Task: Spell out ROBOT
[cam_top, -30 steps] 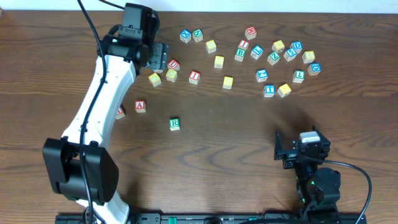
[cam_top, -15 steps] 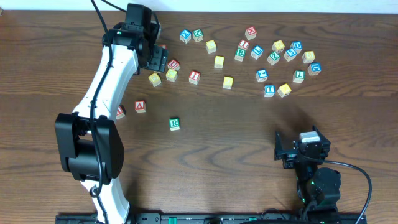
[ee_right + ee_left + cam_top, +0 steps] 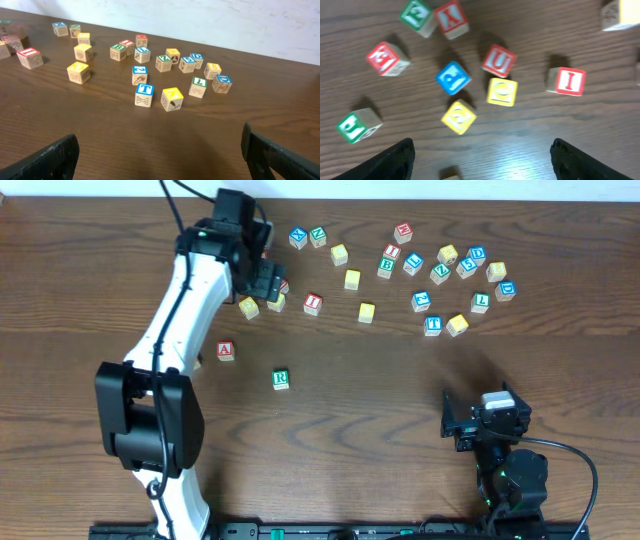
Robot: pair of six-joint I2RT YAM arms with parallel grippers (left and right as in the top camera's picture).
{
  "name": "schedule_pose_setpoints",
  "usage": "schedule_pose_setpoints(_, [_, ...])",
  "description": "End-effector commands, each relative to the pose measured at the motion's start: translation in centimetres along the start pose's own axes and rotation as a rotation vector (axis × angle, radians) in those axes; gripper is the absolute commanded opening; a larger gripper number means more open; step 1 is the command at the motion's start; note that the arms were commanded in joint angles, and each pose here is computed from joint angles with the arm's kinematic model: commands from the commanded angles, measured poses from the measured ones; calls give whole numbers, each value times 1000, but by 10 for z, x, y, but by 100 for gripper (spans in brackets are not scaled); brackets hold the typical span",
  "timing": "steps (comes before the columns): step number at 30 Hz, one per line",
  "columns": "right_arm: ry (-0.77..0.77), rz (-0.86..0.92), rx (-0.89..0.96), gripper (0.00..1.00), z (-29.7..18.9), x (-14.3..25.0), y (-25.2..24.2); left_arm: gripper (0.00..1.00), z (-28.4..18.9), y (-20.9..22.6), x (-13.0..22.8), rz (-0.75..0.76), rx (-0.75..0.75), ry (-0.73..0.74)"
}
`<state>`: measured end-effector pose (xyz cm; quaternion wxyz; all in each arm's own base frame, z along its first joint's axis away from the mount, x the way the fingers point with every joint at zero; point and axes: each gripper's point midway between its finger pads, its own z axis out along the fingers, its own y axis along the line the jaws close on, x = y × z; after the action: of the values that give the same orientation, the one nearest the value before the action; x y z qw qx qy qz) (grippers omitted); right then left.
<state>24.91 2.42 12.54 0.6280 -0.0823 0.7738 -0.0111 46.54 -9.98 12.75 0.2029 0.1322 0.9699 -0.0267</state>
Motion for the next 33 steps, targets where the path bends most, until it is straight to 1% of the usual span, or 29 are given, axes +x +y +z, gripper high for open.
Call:
schedule_pose_setpoints(1, [4, -9, 1, 99, 0, 1, -1, 87, -5, -18, -13, 22, 7, -32])
schedule_pose_setpoints(7, [4, -9, 1, 99, 0, 1, -1, 87, 2, -20, -14, 41, -18, -31])
schedule_pose_setpoints(13, [4, -9, 1, 99, 0, 1, -1, 87, 21, -19, -8, 70, -19, 7])
schedule_pose_setpoints(19, [4, -9, 1, 99, 0, 1, -1, 87, 36, -18, -7, 75, -24, 16])
schedule_pose_setpoints(25, [4, -9, 1, 99, 0, 1, 0, 87, 38, -14, -13, 67, -29, -5])
schedule_pose_setpoints(33, [4, -9, 1, 99, 0, 1, -1, 87, 37, 5, -12, 32, -43, -7])
